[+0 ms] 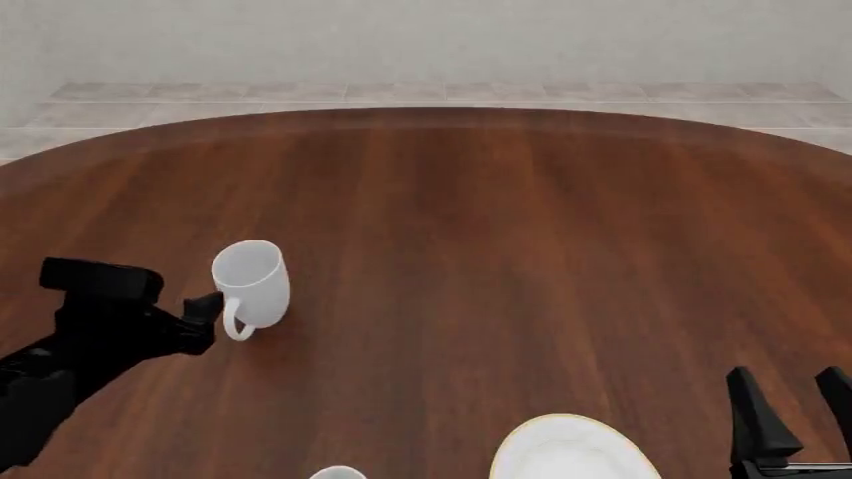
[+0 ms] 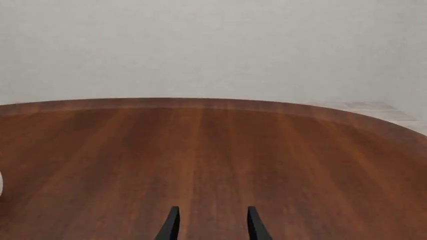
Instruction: Put the white mug on the plate.
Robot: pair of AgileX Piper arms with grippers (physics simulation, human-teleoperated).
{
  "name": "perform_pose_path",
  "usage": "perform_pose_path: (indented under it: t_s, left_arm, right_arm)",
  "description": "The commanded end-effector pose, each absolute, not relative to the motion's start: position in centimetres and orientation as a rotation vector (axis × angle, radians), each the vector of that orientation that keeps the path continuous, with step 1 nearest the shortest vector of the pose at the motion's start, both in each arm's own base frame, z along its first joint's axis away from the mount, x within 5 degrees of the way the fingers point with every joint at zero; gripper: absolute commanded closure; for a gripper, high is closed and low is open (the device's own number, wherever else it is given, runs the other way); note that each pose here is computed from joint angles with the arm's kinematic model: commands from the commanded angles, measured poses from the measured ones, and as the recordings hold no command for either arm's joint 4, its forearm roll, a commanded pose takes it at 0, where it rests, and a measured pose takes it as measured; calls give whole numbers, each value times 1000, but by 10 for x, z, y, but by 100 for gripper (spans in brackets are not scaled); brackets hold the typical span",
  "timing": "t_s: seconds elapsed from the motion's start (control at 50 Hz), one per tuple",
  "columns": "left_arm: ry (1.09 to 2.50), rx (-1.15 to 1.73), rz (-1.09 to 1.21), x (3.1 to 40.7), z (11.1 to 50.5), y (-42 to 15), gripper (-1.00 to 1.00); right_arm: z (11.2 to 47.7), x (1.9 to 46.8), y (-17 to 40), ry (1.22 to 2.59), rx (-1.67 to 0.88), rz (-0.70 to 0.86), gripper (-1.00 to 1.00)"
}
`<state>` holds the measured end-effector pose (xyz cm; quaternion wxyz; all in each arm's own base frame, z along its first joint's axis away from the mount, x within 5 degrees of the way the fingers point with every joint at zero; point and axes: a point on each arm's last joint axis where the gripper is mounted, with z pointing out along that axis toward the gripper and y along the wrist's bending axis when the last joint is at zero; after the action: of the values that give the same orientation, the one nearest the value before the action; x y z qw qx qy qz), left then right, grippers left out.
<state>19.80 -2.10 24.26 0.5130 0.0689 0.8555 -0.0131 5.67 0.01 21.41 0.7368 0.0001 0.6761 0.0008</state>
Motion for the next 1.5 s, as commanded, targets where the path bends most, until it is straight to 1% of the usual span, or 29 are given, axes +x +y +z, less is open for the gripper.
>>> perform_pose_path:
  t_s: [0.02,0.3,0.48,1.14,1.5]
  left_arm:
    - [2083,161,-53,214,238,-26,-100]
    - [2106,144,-67,229,233,-29,-100]
    - [2135,129,-72,237,221,-29,-100]
    - [2219,94,-70,249,194,-26,-100]
    - [2234,63,-108,253,190,-32,-100]
  right_arm:
    - [214,57,0,1485,0,0,-100]
    - [214,57,0,1485,0,0,-100]
    - [214,57,0,1485,-1,0,-100]
    - [214,57,0,1485,0,0,-100]
    - [214,57,0,1485,0,1,-100]
